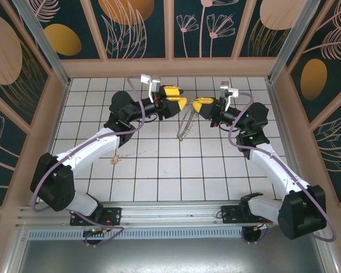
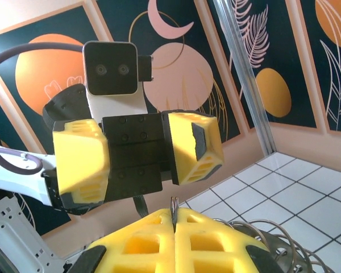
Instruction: Put the keys on the keyring
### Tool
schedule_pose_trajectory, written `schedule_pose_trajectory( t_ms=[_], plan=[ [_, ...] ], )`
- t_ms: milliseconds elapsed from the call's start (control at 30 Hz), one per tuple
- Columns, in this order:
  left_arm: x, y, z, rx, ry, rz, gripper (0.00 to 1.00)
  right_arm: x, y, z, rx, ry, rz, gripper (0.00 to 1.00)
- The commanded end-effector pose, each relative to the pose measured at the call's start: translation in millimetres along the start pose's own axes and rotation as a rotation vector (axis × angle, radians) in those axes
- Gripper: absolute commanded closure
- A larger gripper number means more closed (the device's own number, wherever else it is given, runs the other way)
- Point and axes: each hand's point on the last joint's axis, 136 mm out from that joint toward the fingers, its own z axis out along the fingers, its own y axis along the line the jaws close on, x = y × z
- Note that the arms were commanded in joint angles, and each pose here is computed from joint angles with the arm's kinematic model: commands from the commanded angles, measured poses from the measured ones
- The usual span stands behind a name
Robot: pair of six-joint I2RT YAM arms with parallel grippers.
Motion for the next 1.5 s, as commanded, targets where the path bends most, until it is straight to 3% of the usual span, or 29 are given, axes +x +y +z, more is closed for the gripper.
schedule_pose_trajectory(
  t_ms=[0, 633, 1467],
  plan=[
    [-23, -8, -5, -0.016, -0.107, 0.018, 0.40, -30, 17, -2, -0.041, -0.107, -0.120, 1.00],
    [-36, -11, 3, 0.132, -0.235, -0.103, 0.52, -78, 13, -5, -0.106, -0.412, -0.089, 1.00],
    [-30, 3, 15, 0.168, -0.233, -0.152, 0.57, -60, -1, 12, -0.147, -0.406, 0.020, 1.00]
  ],
)
